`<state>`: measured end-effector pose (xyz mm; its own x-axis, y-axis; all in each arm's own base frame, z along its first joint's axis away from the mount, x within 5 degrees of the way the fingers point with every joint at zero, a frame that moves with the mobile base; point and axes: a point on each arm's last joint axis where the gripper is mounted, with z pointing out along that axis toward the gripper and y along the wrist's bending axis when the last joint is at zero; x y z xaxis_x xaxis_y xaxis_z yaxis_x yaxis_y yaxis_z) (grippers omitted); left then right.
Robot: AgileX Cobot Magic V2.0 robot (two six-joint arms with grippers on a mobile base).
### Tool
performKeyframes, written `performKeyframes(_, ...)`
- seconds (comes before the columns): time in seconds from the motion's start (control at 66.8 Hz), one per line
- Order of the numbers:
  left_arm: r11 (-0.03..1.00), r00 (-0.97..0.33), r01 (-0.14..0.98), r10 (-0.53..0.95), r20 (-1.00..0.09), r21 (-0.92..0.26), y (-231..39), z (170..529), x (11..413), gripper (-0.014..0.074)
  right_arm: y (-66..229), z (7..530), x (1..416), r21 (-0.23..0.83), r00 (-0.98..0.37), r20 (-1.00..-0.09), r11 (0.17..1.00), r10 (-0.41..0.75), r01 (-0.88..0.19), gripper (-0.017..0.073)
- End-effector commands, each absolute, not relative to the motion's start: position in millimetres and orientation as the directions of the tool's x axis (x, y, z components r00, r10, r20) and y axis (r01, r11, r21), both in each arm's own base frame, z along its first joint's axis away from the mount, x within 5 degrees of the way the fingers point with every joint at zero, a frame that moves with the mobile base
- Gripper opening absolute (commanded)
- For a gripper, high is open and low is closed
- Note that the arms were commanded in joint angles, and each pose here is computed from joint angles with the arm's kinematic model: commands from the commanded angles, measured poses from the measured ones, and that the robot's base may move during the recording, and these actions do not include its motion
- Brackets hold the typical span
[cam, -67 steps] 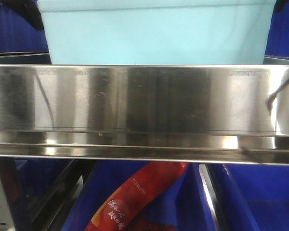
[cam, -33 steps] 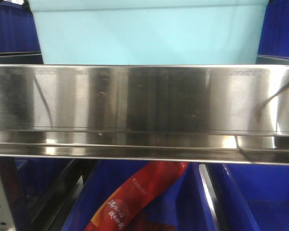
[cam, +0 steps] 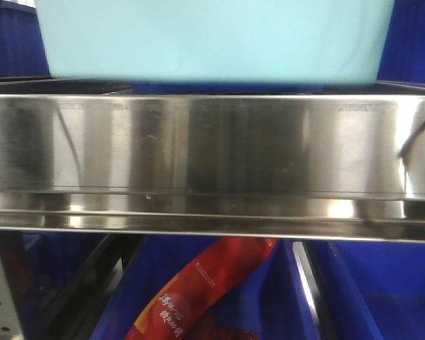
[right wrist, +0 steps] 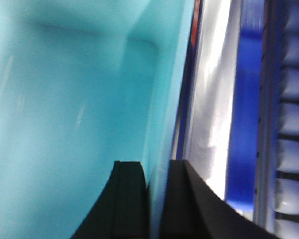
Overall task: Fetch blue bin and place on conveyor start
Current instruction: 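Lift the turquoise bin with both grippers and pull it off the shelf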
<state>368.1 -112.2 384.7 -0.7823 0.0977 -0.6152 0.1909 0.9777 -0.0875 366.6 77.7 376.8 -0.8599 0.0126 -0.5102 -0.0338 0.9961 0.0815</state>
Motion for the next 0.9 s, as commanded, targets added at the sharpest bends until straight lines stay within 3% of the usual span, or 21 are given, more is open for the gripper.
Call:
performKeyframes(0.0, 0.971, -0.699, 0.216, 0.080, -0.711, -0.103, -110, 419, 349, -0.0111, 72, 410, 348, 0.070, -0.794, -0.608, 0.996, 0.002, -0.051, -0.0152)
performKeyframes(0.18, 0.958, -0.543, 0.260, 0.044, -0.839, -0.118, -110, 462, 323, -0.0111, 65, 452, 320, 0.076, -0.673, -0.739, 0.995, 0.014, -0.063, -0.0152)
performKeyframes(0.344, 0.951, -0.473, 0.283, 0.024, -0.880, -0.127, -110, 482, 309, -0.0111, 61, 479, 300, 0.094, -0.562, -0.827, 0.992, 0.033, -0.080, -0.0152)
performKeyframes(0.883, 0.951, -0.458, 0.283, 0.020, -0.889, -0.124, -109, 486, 307, -0.0111, 60, 484, 297, 0.096, -0.545, -0.838, 0.992, 0.036, -0.082, -0.0152)
